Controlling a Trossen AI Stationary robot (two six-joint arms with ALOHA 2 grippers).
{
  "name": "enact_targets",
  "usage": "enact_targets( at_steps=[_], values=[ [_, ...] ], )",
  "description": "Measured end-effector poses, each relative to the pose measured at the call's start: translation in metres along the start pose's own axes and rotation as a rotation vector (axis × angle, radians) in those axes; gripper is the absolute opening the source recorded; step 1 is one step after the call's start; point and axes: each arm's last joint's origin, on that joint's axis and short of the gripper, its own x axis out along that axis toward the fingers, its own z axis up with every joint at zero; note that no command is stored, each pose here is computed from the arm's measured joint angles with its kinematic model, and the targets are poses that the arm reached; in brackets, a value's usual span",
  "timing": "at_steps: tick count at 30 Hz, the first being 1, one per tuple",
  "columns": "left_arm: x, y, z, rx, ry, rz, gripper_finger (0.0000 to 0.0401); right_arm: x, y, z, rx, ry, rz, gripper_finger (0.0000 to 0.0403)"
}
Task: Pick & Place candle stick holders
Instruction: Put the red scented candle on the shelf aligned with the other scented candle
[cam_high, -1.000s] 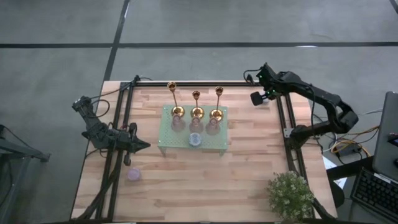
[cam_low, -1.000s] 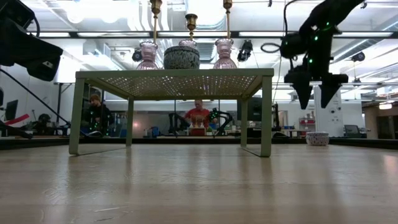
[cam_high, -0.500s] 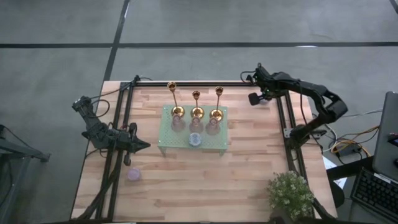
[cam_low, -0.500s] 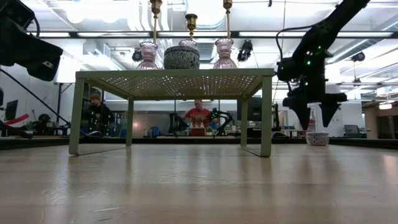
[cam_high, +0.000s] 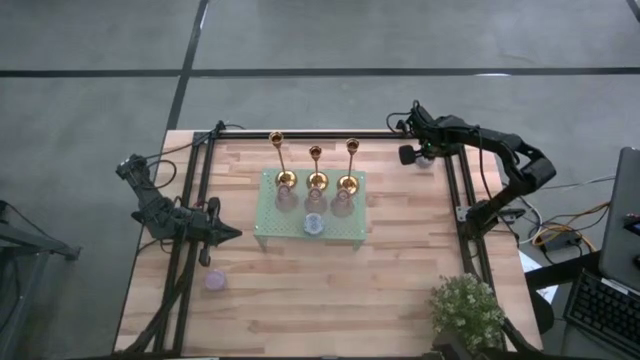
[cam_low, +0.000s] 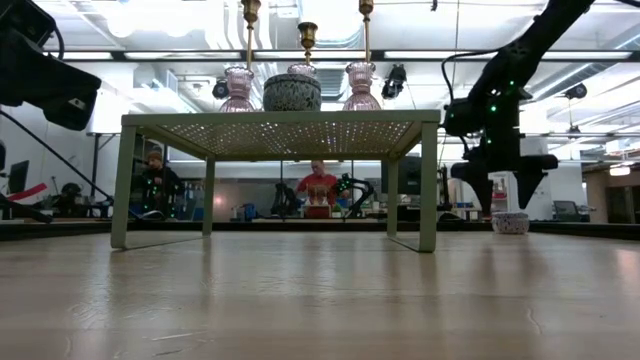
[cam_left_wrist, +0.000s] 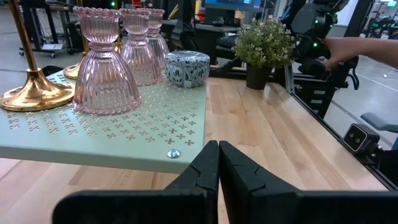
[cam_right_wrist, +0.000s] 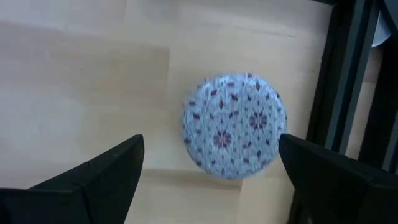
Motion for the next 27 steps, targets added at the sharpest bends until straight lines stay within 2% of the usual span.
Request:
enact_targets(
  at_steps=[13,17,27],
  values=[
    [0.0,0.0,0.0,0.0,0.0,0.0,0.0014,0.011,-0.001,0.003,0.155,0.007,-0.037,0.0366],
    [0.0,0.0,0.0,0.0,0.0,0.0,0.0014,0.011,0.001,0.002,0.122,0.028,-0.004,0.0366],
    [0.0,0.0,0.0,0.0,0.0,0.0,0.0014,0.011,0.0,0.003,0.104,-0.007,-0.045,0.0366]
  ],
)
